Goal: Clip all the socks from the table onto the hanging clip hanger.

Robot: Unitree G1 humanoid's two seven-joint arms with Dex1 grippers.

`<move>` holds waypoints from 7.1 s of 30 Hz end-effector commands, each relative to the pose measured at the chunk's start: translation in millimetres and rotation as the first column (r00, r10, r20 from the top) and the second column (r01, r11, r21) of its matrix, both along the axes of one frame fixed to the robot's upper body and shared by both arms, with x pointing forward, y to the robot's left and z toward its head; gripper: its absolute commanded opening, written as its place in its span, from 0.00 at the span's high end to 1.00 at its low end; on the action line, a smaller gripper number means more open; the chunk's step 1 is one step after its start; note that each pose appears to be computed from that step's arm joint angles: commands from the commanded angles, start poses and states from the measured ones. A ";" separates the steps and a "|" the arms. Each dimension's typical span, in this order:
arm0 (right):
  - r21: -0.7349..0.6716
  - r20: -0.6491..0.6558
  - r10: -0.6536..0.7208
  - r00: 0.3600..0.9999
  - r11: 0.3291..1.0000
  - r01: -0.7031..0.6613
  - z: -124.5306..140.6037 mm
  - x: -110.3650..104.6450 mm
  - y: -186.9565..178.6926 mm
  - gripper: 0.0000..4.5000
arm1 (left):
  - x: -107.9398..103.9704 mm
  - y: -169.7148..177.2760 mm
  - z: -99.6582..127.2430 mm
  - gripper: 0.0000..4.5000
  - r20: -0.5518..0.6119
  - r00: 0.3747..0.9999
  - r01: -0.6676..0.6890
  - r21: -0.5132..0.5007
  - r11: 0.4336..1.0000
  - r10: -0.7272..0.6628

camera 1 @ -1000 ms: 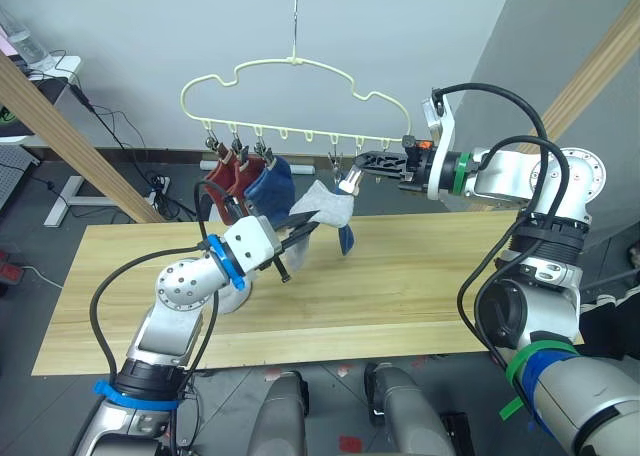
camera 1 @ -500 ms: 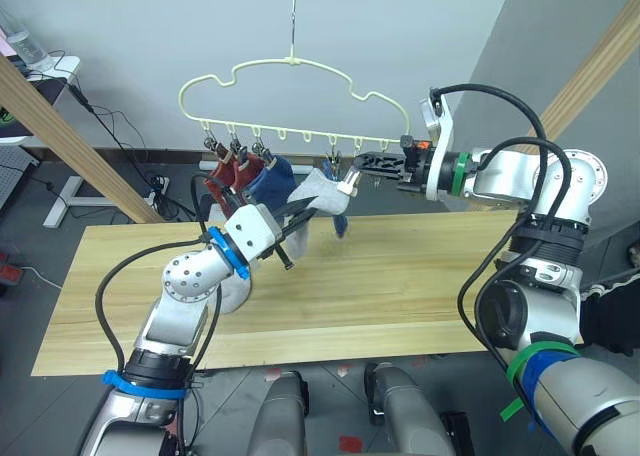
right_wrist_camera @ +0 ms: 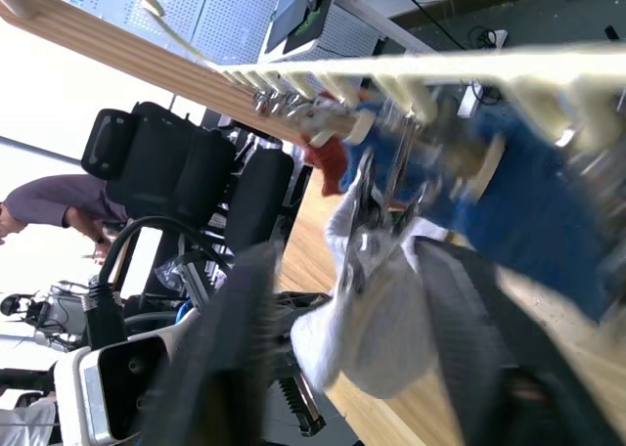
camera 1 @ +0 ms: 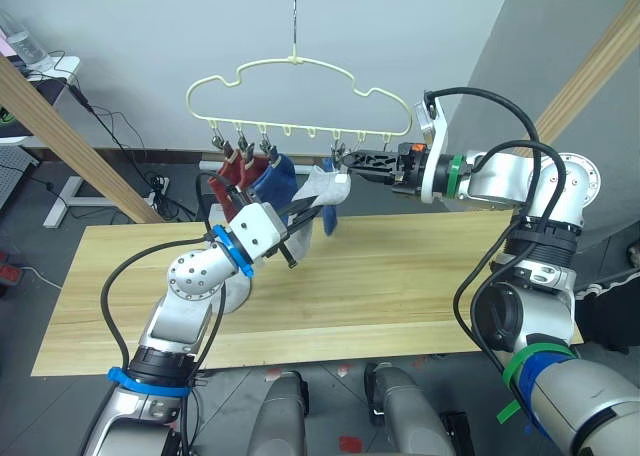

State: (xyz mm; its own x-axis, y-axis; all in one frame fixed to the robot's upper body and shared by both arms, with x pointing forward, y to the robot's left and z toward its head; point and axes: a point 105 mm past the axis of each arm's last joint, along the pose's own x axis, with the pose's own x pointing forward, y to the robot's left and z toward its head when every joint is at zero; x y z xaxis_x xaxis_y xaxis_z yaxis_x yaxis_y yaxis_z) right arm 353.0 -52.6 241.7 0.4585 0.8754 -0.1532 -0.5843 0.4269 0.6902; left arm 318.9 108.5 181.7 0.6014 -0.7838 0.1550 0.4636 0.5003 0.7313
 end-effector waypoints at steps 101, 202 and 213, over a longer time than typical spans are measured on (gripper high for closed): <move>0.001 0.803 -0.531 0.270 0.455 0.890 9.1 45.0 -17.9 0.52 | -29.8 12.4 80.2 0.00 -0.454 0.873 -0.001 -0.368 0.930 -0.178; -0.229 0.227 -0.079 0.971 0.964 0.132 27.9 13.9 -27.6 0.99 | 40.5 162.2 -135.9 0.00 -0.859 0.324 -0.816 -0.041 0.577 0.396; -0.227 0.220 -0.102 0.970 0.962 0.152 26.4 12.5 -30.6 0.99 | 36.9 153.9 -168.8 0.00 -0.900 0.185 -0.821 0.080 0.566 0.395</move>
State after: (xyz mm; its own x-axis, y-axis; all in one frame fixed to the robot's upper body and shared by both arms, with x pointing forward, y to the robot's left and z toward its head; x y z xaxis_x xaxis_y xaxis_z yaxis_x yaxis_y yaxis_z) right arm 369.9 -82.8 257.0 0.6032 0.7438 -0.2879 -0.6055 0.6620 0.4418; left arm 364.1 263.3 32.4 0.8757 -0.0970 -0.4730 0.0716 0.9949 -0.0713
